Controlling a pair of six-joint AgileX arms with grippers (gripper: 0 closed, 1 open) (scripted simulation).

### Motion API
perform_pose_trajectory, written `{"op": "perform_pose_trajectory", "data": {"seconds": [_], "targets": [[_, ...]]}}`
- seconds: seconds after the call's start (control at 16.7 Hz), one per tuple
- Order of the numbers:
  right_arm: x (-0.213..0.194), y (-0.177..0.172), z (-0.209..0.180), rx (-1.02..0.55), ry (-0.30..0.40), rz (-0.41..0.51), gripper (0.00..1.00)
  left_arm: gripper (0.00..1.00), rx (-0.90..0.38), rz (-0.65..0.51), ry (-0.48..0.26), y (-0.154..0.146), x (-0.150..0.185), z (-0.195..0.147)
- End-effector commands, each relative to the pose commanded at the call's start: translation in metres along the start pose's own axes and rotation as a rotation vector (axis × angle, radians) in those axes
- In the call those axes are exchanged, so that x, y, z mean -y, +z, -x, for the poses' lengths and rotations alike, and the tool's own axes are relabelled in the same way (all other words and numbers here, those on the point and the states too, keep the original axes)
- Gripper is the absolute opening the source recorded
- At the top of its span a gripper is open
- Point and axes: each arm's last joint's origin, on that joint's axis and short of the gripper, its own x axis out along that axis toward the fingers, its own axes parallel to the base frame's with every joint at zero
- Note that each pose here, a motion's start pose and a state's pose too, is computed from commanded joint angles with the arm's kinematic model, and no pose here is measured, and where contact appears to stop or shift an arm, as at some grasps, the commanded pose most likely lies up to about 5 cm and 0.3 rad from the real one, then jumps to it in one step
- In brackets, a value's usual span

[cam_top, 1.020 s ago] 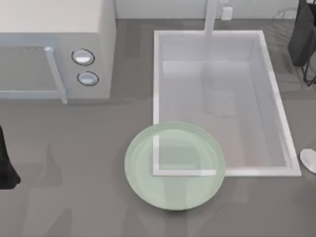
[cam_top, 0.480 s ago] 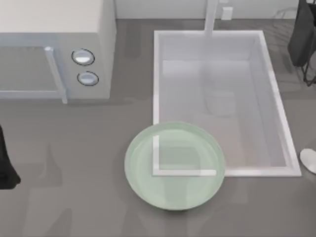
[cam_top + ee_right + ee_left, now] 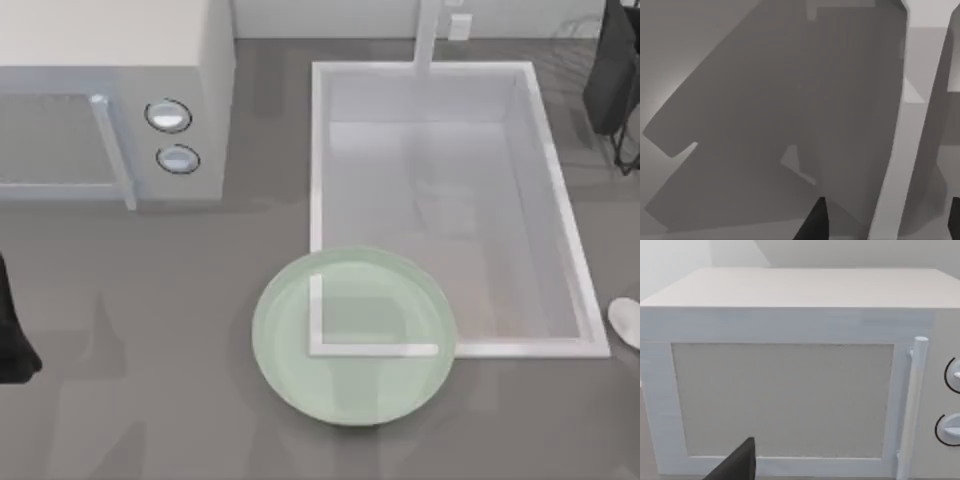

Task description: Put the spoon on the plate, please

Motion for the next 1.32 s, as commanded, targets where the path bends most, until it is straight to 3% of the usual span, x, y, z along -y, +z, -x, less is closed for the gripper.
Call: {"op": "perform_pose_trajectory", "data": {"seconds": [0.36,0.6,0.96,1.14,1.32], "targets": [[0.002,0.003,0.055,-0.025,0.028,0.001,0.00,1.00,0.000,0.000,0.000,0.000,0.000,0.000],[-0.001,0.002,0.093,-0.005,0.005,0.002,0.00,1.00,0.000,0.000,0.000,0.000,0.000,0.000],[-0.001,0.007,0.095,-0.006,0.007,0.015,0.00,1.00,0.000,0.000,0.000,0.000,0.000,0.000],[-0.002,0.042,0.095,-0.014,0.017,0.117,0.00,1.00,0.000,0.000,0.000,0.000,0.000,0.000],[-0.023,0.109,0.093,-0.023,0.030,0.313,0.00,1.00,0.000,0.000,0.000,0.000,0.000,0.000]]}}
